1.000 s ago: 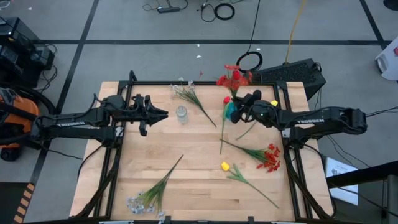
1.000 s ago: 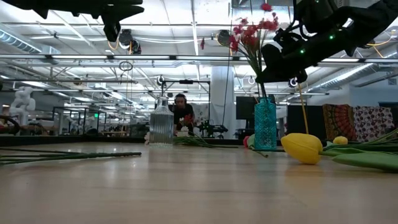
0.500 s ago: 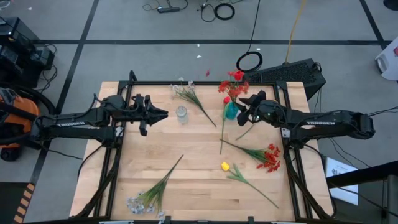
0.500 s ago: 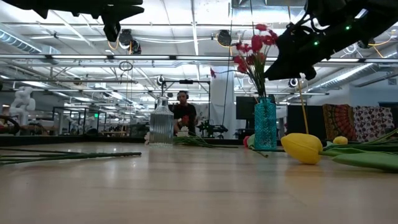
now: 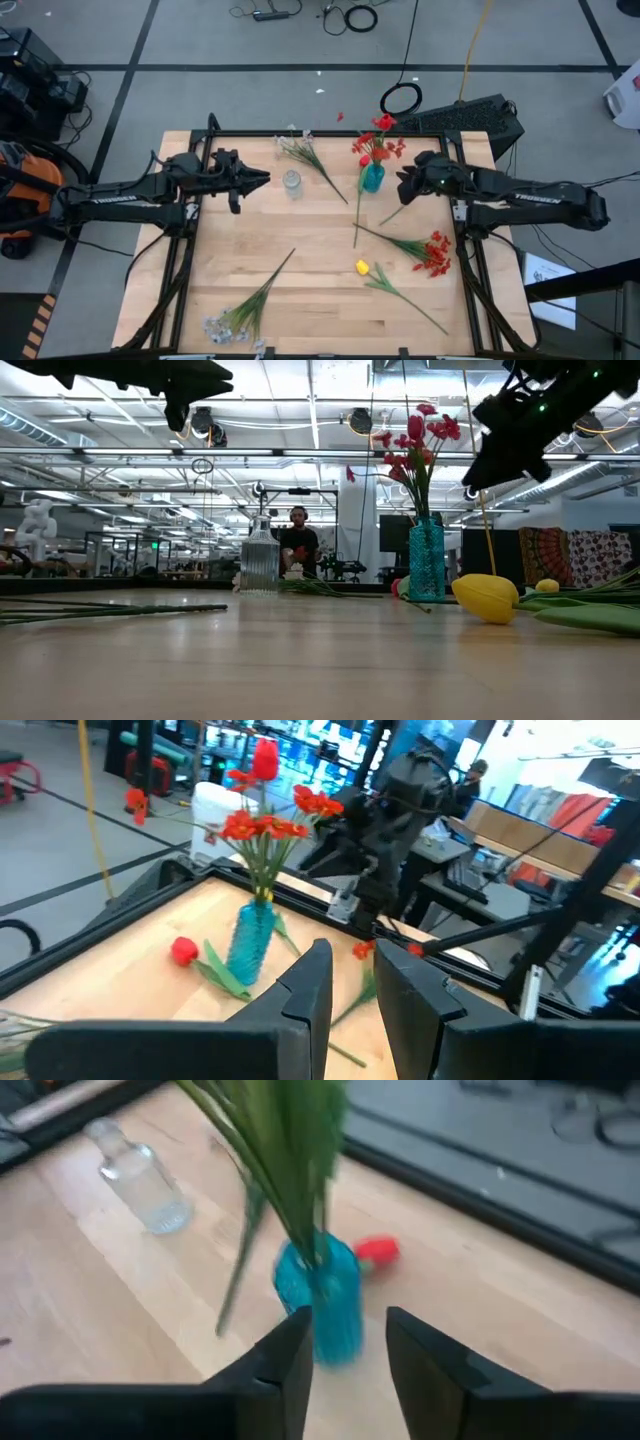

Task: Sort flowers into vase by color
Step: Put the bottom white flowers into the transparent crystal vase

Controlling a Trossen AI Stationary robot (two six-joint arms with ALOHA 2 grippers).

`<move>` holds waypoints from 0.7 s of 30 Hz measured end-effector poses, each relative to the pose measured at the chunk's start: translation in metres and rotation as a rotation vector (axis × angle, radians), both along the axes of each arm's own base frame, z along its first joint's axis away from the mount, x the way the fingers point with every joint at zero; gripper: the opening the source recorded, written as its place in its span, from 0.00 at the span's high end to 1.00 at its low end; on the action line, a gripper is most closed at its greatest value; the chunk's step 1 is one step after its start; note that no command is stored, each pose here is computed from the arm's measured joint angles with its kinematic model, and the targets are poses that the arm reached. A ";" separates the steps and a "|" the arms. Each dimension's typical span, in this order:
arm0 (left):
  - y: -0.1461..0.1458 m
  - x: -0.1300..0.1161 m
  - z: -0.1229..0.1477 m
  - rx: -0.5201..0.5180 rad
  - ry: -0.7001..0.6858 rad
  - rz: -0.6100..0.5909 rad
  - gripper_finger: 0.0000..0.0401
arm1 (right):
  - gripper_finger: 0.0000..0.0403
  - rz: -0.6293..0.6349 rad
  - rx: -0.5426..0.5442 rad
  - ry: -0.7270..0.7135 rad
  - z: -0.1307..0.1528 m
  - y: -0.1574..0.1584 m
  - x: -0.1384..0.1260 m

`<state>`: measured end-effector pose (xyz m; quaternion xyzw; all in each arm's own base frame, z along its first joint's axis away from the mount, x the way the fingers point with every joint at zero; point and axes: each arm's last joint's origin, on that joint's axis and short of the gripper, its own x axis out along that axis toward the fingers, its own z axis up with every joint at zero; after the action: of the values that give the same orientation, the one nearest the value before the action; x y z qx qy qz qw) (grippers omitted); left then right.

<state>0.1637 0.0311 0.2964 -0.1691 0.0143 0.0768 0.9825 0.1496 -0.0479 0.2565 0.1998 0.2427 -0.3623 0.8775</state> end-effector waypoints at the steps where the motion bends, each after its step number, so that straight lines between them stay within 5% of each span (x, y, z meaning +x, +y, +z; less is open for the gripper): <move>1: 0.000 0.000 0.000 -0.001 0.004 0.003 0.80 | 0.73 -0.012 0.019 0.019 0.006 0.000 -0.002; 10: 0.000 0.008 -0.009 -0.095 0.050 0.097 0.80 | 0.97 -0.106 0.135 0.070 0.036 0.003 -0.014; 16: -0.013 0.027 -0.018 -0.095 0.168 0.105 0.80 | 0.98 -0.123 0.170 0.083 0.035 0.004 -0.016; 21: -0.026 0.042 -0.012 0.069 0.409 -0.006 0.80 | 1.00 -0.102 0.177 0.117 0.033 0.005 -0.018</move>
<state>0.2054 0.0055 0.2848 -0.1164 0.2112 0.1073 0.9645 0.1320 -0.0428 0.2895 0.2671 0.3139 -0.3946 0.8212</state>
